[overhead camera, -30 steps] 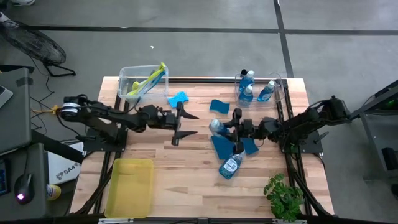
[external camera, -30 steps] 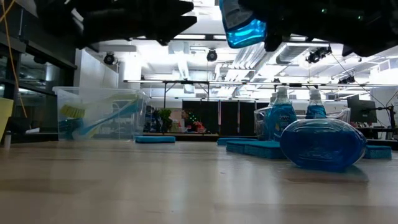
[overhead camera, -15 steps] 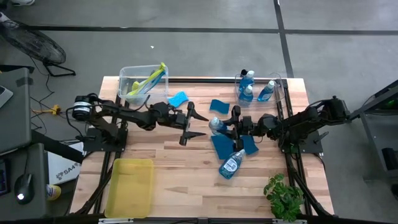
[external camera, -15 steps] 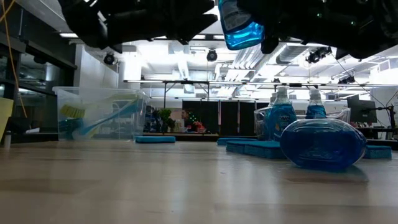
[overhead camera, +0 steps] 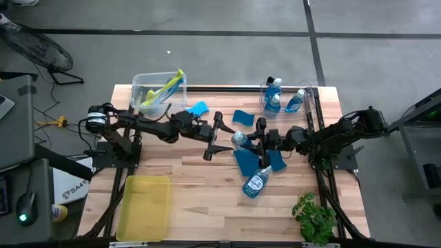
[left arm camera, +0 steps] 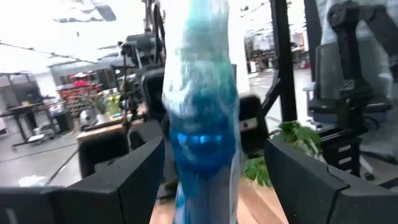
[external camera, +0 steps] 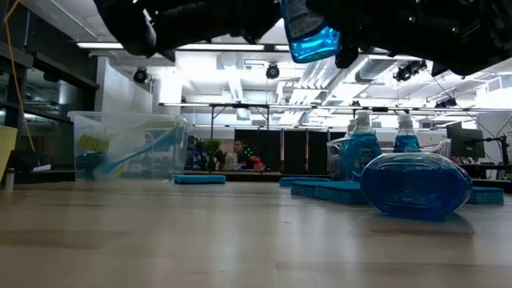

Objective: Pick & Place Kitchen Sink Supplies
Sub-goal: Put the left soap dispenser into the transparent bin

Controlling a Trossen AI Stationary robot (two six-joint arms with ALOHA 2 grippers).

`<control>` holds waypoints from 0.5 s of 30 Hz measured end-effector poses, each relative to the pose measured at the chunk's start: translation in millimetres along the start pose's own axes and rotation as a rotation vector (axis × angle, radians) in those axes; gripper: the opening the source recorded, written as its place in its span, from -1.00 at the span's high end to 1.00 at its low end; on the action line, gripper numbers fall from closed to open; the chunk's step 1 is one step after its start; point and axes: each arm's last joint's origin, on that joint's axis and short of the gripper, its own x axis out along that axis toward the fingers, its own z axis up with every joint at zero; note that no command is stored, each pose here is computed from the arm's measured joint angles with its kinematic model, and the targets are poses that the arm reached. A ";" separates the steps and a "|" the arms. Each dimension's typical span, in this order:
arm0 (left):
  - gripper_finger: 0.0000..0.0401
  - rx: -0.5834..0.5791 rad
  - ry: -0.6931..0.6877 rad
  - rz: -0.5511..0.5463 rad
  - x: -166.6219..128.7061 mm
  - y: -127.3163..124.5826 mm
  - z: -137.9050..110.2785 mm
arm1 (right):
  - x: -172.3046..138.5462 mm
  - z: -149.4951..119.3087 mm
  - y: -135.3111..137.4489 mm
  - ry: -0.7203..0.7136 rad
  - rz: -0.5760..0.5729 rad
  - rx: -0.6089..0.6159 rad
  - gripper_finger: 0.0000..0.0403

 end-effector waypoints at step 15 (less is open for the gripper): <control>0.12 -0.005 0.011 -0.036 11.3 4.4 11.3 | 0.0 -2.0 0.1 0.021 0.003 0.004 0.43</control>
